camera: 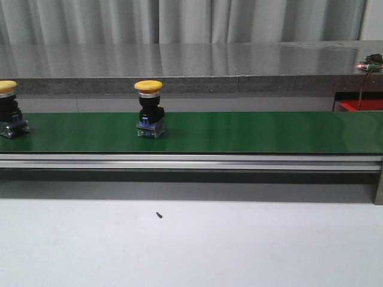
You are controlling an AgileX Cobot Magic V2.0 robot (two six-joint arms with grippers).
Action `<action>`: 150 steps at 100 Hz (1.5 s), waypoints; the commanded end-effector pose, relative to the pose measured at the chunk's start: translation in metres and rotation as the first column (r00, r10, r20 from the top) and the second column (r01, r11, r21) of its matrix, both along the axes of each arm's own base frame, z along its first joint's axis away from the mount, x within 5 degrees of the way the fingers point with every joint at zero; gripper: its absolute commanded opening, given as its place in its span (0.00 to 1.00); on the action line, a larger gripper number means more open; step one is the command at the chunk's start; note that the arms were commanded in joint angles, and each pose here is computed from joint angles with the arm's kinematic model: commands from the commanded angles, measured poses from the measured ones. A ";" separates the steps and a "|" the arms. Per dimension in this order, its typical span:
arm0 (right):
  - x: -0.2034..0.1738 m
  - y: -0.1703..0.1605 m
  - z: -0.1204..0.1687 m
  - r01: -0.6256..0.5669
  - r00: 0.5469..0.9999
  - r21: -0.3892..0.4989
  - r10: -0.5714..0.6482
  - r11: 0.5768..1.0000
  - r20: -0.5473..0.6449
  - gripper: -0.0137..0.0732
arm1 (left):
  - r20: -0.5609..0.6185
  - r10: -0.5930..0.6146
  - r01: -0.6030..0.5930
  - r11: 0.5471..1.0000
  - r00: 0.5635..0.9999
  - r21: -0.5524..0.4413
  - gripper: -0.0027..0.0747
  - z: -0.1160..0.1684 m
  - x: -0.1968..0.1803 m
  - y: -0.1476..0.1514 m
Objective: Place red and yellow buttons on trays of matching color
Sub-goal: 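Lower the right gripper onto the farther yellow button on the belt and grasp it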
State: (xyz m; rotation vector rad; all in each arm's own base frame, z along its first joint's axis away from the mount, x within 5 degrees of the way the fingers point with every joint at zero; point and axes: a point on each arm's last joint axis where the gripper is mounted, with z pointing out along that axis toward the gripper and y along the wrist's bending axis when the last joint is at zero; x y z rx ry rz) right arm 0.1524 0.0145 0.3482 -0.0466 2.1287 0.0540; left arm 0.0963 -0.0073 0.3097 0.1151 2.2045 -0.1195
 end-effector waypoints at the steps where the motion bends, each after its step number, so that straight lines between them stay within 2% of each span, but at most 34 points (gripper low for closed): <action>1: 0.017 0.008 0.024 -0.042 0.998 -0.013 0.043 0.999 0.054 0.09 | 0.075 0.009 -0.008 1.000 0.997 -0.009 0.01 0.012 0.003 0.000; 7: 0.026 0.015 0.029 -0.069 0.997 -0.016 0.070 0.997 0.026 0.12 | 0.075 0.009 -0.008 1.000 0.997 -0.009 0.01 0.012 0.003 0.000; 14: 0.037 0.023 0.036 -0.099 0.995 -0.019 0.099 0.995 -0.007 0.20 | 0.075 0.009 -0.008 1.000 0.997 -0.009 0.01 0.012 0.003 0.000; 24: 0.051 0.035 0.045 -0.138 0.989 -0.024 0.137 0.990 -0.053 0.41 | 0.075 0.009 -0.008 1.000 0.997 -0.009 0.01 0.012 0.003 0.000; 36: 0.069 0.051 0.048 -0.180 0.976 -0.026 0.175 0.983 -0.129 0.70 | 0.075 0.009 -0.008 1.000 0.997 -0.009 0.01 0.012 0.003 0.000; 43: 0.079 0.061 0.048 -0.205 0.966 -0.024 0.198 0.979 -0.165 0.81 | 0.075 0.009 -0.008 1.000 0.997 -0.009 0.01 0.012 0.003 0.000; 50: 0.089 0.071 0.047 -0.228 0.954 -0.028 0.217 0.973 -0.208 0.87 | 0.075 0.009 -0.008 1.000 0.997 -0.009 0.01 0.012 0.003 0.000; 61: 0.103 0.087 0.044 -0.258 0.928 -0.028 0.239 0.966 -0.286 0.88 | 0.075 0.009 -0.008 1.000 0.997 -0.009 0.01 0.012 0.003 0.000; 72: 0.120 0.101 0.043 -0.270 0.905 0.016 0.260 0.963 -0.338 0.88 | 0.075 0.009 -0.008 1.000 0.997 -0.009 0.01 0.012 0.003 0.000; 103: 0.169 0.132 0.046 -0.246 0.866 0.135 0.280 0.960 -0.414 0.88 | 0.075 0.009 -0.008 1.000 0.997 -0.009 0.01 0.012 0.003 0.000; 113: 0.184 0.141 0.046 -0.232 0.863 0.148 0.273 0.961 -0.425 0.87 | 0.075 0.009 -0.008 1.000 0.997 -0.009 0.01 0.012 0.003 0.000; 124: 0.197 0.153 0.046 -0.189 0.865 0.173 0.248 0.967 -0.437 0.84 | 0.075 0.009 -0.008 1.000 0.997 -0.009 0.01 0.012 0.003 0.000; 134: 0.211 0.161 0.044 -0.092 0.876 0.197 0.173 0.976 -0.451 0.81 | 0.075 0.009 -0.008 1.000 0.997 -0.009 0.01 0.012 0.003 0.000; 150: 0.223 0.182 0.036 0.002 0.863 0.252 0.125 0.968 -0.490 0.81 | 0.075 0.009 -0.008 1.000 0.997 -0.009 0.01 0.012 0.003 0.000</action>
